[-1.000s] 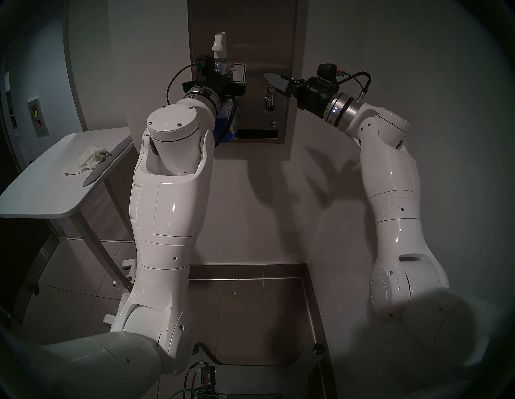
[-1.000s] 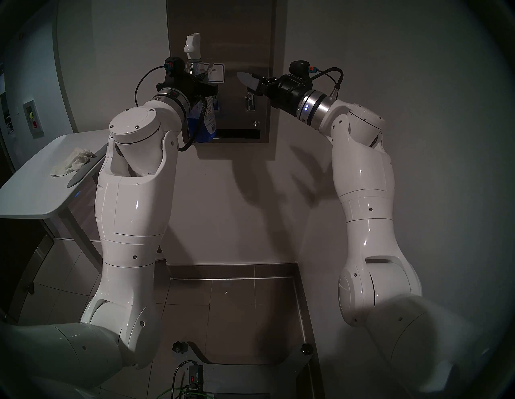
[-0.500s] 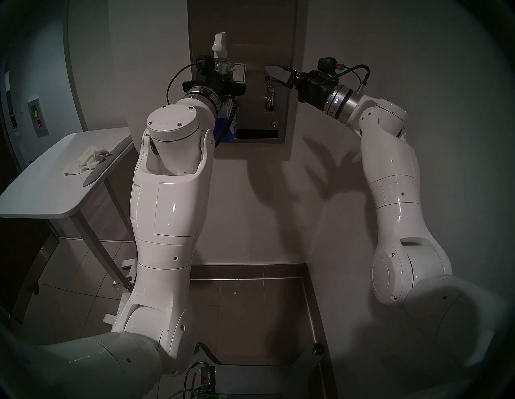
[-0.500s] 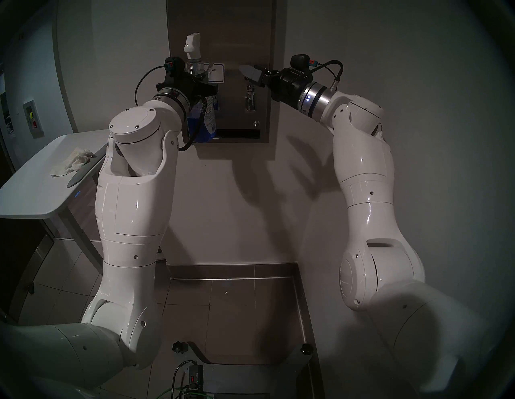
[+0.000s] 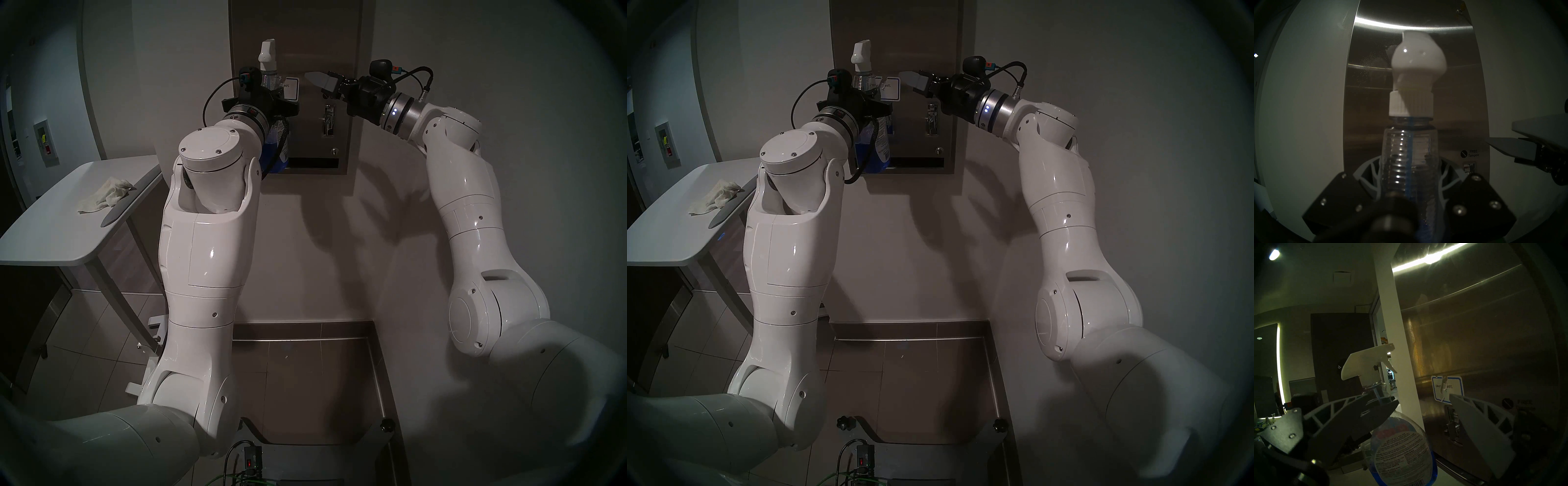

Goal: Pick up the cleaner bottle and spray the cleaner onto the surface

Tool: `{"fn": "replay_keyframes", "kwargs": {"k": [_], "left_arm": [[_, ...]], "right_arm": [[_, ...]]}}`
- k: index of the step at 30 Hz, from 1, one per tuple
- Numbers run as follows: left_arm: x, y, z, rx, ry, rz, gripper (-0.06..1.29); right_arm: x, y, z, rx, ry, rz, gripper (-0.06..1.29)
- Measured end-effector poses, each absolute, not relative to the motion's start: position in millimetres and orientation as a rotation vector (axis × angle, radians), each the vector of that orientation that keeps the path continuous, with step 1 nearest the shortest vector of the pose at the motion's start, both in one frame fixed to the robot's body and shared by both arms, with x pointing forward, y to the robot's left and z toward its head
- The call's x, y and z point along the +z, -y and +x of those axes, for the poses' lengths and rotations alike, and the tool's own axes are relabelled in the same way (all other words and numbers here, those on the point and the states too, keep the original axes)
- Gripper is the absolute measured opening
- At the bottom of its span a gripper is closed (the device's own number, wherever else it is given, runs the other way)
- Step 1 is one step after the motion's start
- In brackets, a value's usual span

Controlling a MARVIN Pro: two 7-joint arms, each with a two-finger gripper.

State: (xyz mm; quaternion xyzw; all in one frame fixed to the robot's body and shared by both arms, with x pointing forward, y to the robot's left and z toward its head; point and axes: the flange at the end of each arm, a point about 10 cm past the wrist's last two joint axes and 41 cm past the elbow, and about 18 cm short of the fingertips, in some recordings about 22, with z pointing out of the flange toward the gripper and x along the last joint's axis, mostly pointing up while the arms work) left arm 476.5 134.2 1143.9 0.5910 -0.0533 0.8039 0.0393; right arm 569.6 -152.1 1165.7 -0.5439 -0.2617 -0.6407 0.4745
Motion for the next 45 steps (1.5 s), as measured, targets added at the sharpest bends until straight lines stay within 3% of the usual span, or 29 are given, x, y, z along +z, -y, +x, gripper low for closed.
{"fn": "replay_keyframes", "kwargs": {"k": [45], "left_arm": [[1145,-133,476,2.467,0.159,1.809,0.40]], "right_arm": [[1182,154,600,-1.385,0.781,-1.232,1.24]]}}
